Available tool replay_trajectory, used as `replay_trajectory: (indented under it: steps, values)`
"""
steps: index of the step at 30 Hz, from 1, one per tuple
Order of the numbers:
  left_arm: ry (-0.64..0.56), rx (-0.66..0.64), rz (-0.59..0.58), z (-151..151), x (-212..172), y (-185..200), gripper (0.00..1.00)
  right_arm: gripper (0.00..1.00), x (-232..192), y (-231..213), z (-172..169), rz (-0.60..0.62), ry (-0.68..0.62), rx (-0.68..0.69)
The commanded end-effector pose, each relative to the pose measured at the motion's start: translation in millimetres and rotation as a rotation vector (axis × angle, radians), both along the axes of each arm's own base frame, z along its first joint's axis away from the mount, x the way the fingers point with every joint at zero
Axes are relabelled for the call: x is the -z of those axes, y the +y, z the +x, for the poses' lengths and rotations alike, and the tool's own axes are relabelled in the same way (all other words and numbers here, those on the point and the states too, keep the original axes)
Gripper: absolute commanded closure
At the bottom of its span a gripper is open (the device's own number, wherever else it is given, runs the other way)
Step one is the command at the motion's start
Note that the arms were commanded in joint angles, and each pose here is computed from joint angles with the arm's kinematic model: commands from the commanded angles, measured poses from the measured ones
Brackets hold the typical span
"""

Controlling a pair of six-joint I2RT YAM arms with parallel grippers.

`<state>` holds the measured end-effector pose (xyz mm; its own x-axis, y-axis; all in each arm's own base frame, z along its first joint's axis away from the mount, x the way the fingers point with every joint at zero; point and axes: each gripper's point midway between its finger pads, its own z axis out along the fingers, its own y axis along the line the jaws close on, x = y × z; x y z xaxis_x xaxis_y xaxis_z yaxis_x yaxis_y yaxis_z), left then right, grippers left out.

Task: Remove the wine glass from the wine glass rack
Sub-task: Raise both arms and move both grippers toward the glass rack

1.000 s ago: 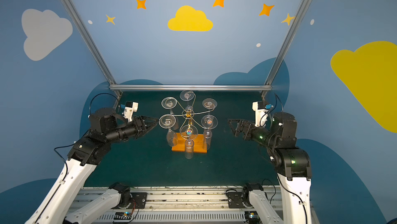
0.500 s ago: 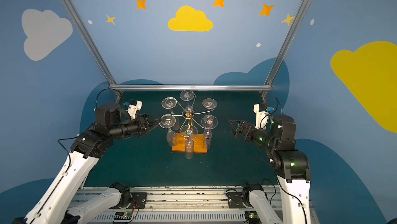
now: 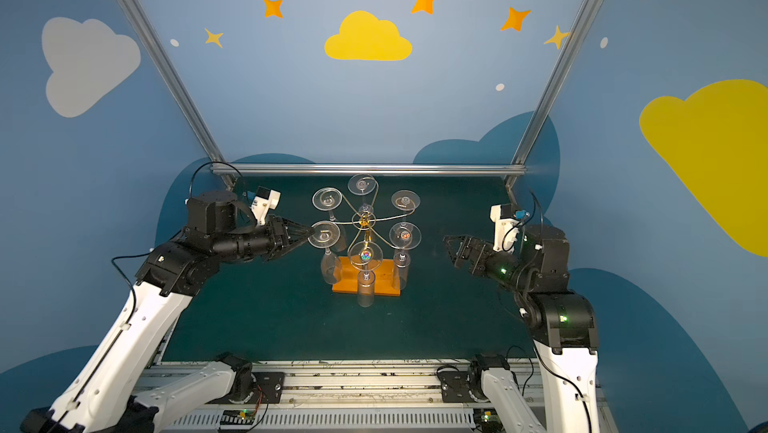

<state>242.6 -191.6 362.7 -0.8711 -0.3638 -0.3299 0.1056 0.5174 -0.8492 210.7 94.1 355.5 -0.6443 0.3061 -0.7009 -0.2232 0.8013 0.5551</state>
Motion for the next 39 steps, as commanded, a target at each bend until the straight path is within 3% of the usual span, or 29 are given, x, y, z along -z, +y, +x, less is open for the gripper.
replay_trajectory:
  steps: [1,29,39]
  values:
    - [0.000,0.025,0.018,-6,-1,-1,0.79,0.01,4,0,1,-0.002,0.003,0.001]
    - [0.006,0.030,0.017,-6,-2,-2,0.97,0.01,15,-3,2,-0.015,0.028,0.020]
    - [-0.058,-0.012,0.006,-12,-16,6,0.97,0.01,17,-4,0,-0.019,0.030,0.022]
